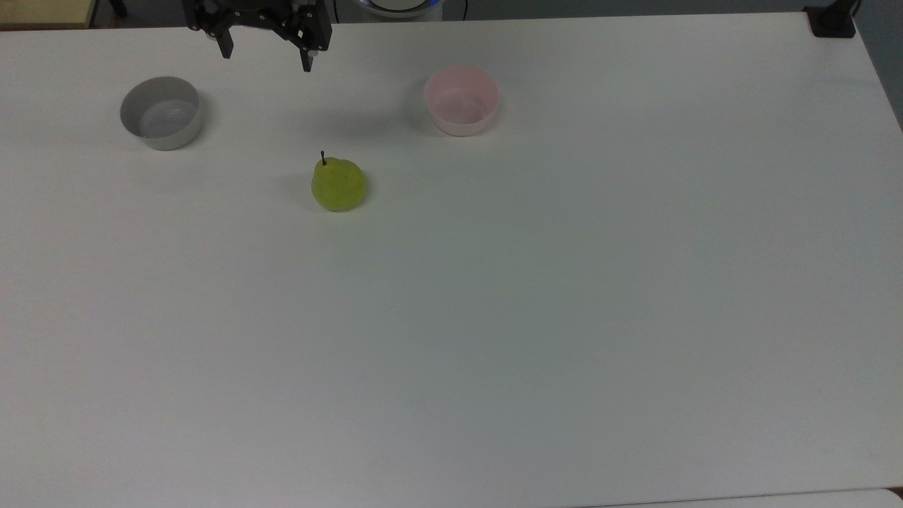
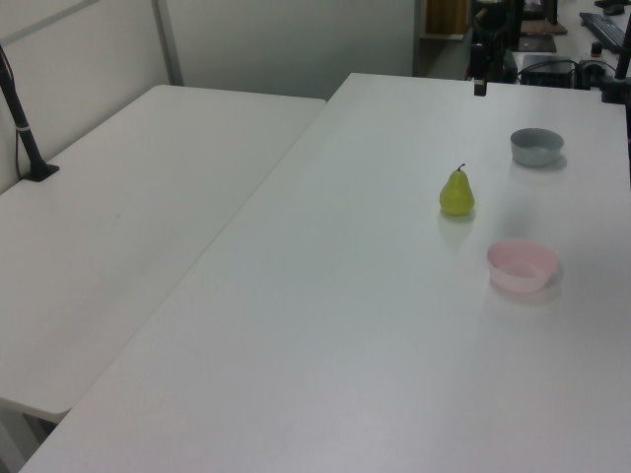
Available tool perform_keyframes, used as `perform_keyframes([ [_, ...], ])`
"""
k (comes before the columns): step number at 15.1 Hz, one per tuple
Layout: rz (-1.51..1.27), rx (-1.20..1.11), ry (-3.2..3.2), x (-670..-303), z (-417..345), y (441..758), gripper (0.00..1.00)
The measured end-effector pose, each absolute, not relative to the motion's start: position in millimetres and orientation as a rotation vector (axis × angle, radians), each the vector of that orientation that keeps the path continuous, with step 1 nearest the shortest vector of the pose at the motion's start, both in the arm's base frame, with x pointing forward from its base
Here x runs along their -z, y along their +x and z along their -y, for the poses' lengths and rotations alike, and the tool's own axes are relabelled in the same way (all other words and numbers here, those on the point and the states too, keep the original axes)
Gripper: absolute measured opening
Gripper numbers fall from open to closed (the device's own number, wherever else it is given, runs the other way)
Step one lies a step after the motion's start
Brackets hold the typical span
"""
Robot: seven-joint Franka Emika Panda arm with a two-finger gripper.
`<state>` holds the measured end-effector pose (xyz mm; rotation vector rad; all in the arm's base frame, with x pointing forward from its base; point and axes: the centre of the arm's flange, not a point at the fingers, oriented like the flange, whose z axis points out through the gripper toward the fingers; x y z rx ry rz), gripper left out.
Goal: Place the pear in the bowl
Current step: 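Move the open gripper down over the green pear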
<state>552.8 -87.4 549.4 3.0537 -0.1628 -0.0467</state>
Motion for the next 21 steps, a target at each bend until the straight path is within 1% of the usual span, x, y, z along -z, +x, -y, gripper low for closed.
perform_keyframes([
  [15,0.172,0.045,3.05,-540.7,91.8,558.4,1.0],
  [18,0.125,0.067,3.051,-533.0,89.3,561.7,1.0],
  [21,0.013,0.062,3.05,-521.3,84.4,570.3,1.0],
])
